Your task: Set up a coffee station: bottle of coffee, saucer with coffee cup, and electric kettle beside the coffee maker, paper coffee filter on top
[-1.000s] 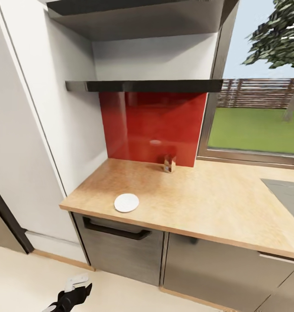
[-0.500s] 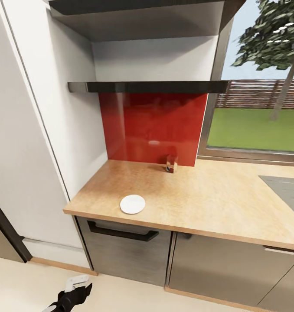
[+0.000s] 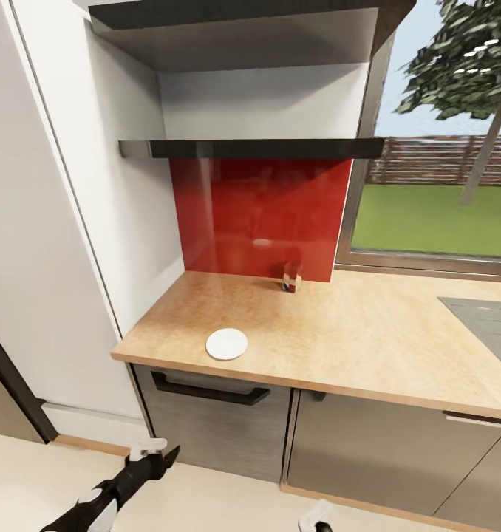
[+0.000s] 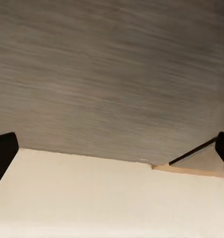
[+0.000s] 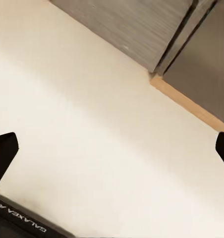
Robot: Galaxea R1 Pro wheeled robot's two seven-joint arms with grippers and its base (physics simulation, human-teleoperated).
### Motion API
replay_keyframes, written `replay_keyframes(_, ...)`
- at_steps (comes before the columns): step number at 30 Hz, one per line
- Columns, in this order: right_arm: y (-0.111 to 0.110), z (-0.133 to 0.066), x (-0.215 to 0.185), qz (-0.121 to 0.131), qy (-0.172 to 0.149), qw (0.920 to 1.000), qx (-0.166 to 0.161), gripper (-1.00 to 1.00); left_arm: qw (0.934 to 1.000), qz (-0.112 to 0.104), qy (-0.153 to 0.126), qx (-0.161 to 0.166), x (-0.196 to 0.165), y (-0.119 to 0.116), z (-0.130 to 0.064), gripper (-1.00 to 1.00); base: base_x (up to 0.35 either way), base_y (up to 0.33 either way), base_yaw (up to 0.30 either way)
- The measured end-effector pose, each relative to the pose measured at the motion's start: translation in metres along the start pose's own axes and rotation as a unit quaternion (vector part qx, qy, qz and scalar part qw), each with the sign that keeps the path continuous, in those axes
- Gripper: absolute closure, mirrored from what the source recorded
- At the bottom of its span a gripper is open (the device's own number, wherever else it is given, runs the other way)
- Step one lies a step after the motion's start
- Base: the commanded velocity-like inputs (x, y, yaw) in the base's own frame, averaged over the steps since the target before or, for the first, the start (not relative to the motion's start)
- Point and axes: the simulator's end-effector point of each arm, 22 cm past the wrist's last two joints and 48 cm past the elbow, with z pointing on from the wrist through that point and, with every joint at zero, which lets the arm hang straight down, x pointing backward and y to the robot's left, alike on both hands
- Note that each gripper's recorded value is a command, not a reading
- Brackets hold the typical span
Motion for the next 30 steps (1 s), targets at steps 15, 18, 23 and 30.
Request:
replay_keyframes(15, 0.130, -0.066, -0.205, -0.037, -0.172, 0.9744, -0.140, -1.00, 0.9597, 0.003, -0.057, 0.275, -0.118, 0.000, -0.089, -1.00, 0.000, 0.000, 0.000)
replay_keyframes(18, 0.137, -0.095, -0.252, -0.023, -0.210, 0.9652, -0.154, -1.00, 0.9536, -0.005, -0.087, 0.288, -0.188, -0.003, -0.105, -1.00, 0.000, 0.000, 0.000)
replay_keyframes(23, 0.127, -0.119, -0.290, -0.001, -0.231, 0.9606, -0.155, -1.00, 0.9496, -0.012, -0.101, 0.297, -0.230, -0.009, -0.120, -1.00, 0.000, 0.000, 0.000)
replay_keyframes(30, 0.078, -0.177, -0.382, 0.092, -0.286, 0.9369, -0.178, -1.00, 0.9590, -0.004, -0.100, 0.265, -0.287, -0.026, -0.133, -1.00, 0.000, 0.000, 0.000)
